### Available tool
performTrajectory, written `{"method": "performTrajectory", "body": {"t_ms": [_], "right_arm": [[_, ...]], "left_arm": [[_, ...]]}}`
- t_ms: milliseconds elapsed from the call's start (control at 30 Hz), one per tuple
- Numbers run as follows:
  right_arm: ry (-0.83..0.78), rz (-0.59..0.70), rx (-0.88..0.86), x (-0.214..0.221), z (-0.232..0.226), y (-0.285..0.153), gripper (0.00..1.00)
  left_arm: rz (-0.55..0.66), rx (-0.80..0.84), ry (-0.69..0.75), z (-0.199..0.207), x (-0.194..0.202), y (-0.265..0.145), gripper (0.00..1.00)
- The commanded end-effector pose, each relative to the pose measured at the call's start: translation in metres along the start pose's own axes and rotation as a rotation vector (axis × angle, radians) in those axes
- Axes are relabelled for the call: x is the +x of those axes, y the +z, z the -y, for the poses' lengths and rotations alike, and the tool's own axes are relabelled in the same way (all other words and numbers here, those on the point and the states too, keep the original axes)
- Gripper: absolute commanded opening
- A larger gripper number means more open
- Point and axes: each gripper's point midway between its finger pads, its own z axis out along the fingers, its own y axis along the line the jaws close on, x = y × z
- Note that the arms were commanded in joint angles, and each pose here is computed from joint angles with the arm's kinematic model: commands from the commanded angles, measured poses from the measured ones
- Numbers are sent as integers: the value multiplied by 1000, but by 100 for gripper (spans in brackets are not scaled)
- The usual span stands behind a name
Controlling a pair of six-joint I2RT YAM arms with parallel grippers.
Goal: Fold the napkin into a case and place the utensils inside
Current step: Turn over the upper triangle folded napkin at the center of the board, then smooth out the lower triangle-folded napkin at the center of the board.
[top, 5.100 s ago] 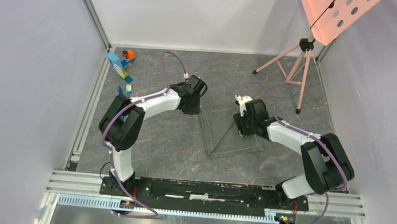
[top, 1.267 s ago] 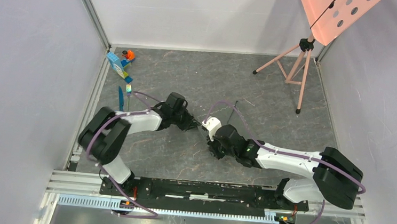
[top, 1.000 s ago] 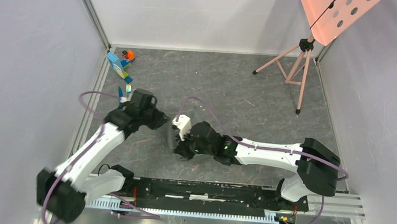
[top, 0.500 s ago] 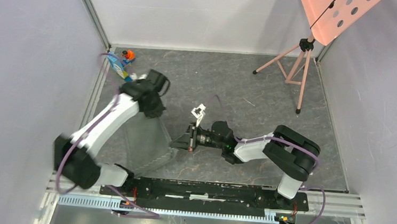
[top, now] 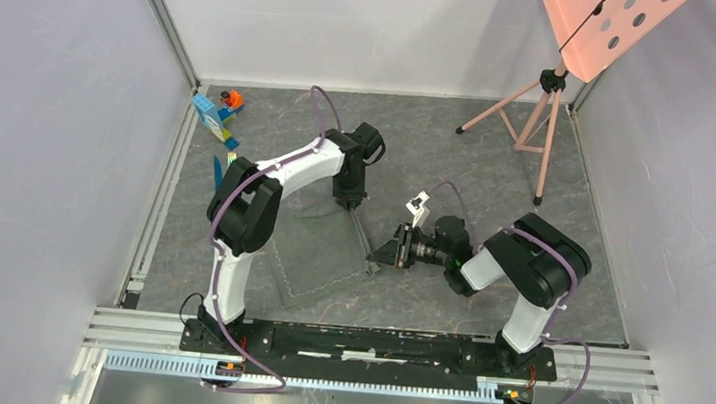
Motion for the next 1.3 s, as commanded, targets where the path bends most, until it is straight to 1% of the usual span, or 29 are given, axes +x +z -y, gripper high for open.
{"method": "performTrajectory", "body": {"t_ms": [0,33,100,133,233,333,400,433,467,533,600,767,867,933,1067,1200,1233,1267], "right_arm": [[-112,-163,-2,26,3,-25,36],[-135,-178,38,25,9,-28,42],[-195,-181,117,17,18,-31,53],[-220,-175,141,14,19,-33,56],[-276,-166,220,5,25,-38,67],[-321,-154,291,-6,31,-42,73],[-358,-141,335,-16,34,-43,76],[-377,-136,359,-22,35,-44,78],[-391,-126,374,-29,34,-43,79],[-408,-110,408,-42,35,-40,81],[-411,-102,423,-54,33,-35,82],[-408,-54,476,-79,31,-28,85],[-399,-44,465,-85,31,-19,88],[-392,-69,469,-80,38,-12,88],[-415,-115,494,-65,45,-7,83],[-419,-132,563,-50,64,-21,74],[-423,-135,576,-46,69,-24,70],[-425,-136,592,-43,74,-28,63]], "left_arm": [[237,139,56,21,-67,-35,34],[245,160,71,23,-67,-44,43],[272,196,94,22,-66,-69,56],[295,212,103,20,-66,-84,60],[357,259,125,11,-57,-121,71],[360,307,157,5,-41,-139,76],[345,320,167,0,-29,-140,77],[337,314,174,-3,-24,-137,85],[330,302,183,-7,-20,-135,89],[321,252,177,-20,-15,-124,89],[316,249,156,-26,-13,-116,88],[279,366,14,-28,-13,-91,80],[270,412,-43,-26,-13,-79,79],[268,428,-70,-25,-13,-73,79],[263,453,-122,-32,-14,-66,77],[264,471,-173,-46,-13,-65,76],[269,469,-182,-50,-12,-66,76],[273,467,-187,-53,-11,-67,76]]}}
